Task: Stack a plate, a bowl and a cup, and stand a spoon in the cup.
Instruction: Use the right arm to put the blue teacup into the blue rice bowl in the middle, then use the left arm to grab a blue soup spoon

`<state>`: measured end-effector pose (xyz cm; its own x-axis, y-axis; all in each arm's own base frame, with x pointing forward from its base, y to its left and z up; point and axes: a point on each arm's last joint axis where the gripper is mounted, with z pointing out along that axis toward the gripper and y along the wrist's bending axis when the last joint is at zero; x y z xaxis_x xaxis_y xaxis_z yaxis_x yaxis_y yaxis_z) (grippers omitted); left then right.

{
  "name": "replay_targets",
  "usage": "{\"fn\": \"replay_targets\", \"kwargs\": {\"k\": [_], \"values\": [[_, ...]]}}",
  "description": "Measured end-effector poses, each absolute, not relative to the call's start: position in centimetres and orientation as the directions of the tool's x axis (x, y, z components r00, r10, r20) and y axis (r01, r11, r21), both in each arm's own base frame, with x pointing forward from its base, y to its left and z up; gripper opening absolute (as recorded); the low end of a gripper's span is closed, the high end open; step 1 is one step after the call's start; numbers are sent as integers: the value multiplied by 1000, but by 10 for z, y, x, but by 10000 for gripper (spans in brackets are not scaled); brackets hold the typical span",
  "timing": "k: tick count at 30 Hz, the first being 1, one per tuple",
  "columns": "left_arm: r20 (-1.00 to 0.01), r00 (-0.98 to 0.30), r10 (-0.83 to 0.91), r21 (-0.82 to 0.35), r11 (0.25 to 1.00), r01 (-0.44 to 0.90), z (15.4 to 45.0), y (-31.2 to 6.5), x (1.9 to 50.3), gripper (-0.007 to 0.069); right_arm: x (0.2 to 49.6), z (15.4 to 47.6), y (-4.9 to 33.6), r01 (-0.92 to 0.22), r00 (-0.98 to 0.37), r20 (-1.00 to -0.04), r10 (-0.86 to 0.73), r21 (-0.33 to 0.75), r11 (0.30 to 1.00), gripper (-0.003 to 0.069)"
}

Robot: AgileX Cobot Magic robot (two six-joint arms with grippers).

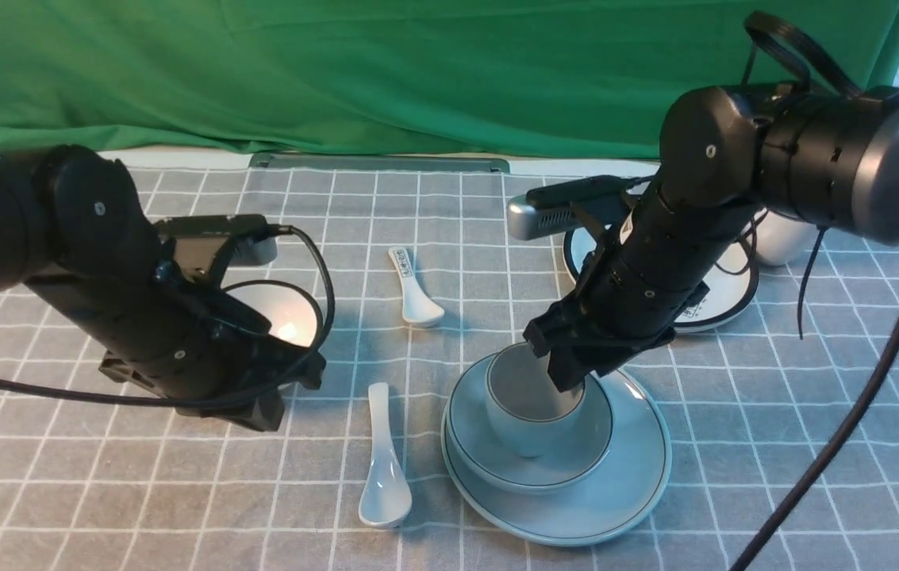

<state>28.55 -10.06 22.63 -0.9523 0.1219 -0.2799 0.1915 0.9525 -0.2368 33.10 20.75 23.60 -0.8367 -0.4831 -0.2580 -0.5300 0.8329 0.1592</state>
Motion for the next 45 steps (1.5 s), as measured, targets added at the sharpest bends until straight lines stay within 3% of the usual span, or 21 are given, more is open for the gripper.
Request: {"fn": "replay_targets", "kwargs": {"k": [5,9,17,24,26,31,37,41,45], "values": [[-305,-943,135,-243,946,214,230,-109,286,8,322,271,201,-545,-810,-342,-476,138,827,396],[-326,-932,159,-241,939,245,238,-130,290,8,306,313,183,-554,-769,-413,-487,51,831,390],[-214,-969,127,-229,957,176,221,-162,326,46,270,369,130,-435,-798,-412,-440,-112,894,318],[-123,-988,95,-220,968,120,190,-172,348,248,237,405,107,-393,-774,-490,-401,-124,911,303],[-104,-991,79,-213,972,100,179,-173,351,365,229,412,103,-389,-763,-513,-394,-123,913,303],[-93,-994,62,-224,971,82,167,-176,354,451,225,417,100,-387,-755,-527,-390,-122,914,303],[-81,-995,62,-220,972,78,161,-177,356,379,225,416,100,-387,-755,-526,-390,-122,914,303],[-87,-991,102,-221,968,119,161,-177,356,128,225,416,100,-387,-755,-527,-390,-122,914,303],[-105,-986,130,-220,964,150,171,-176,354,122,225,416,100,-387,-754,-528,-390,-122,914,303]]}}
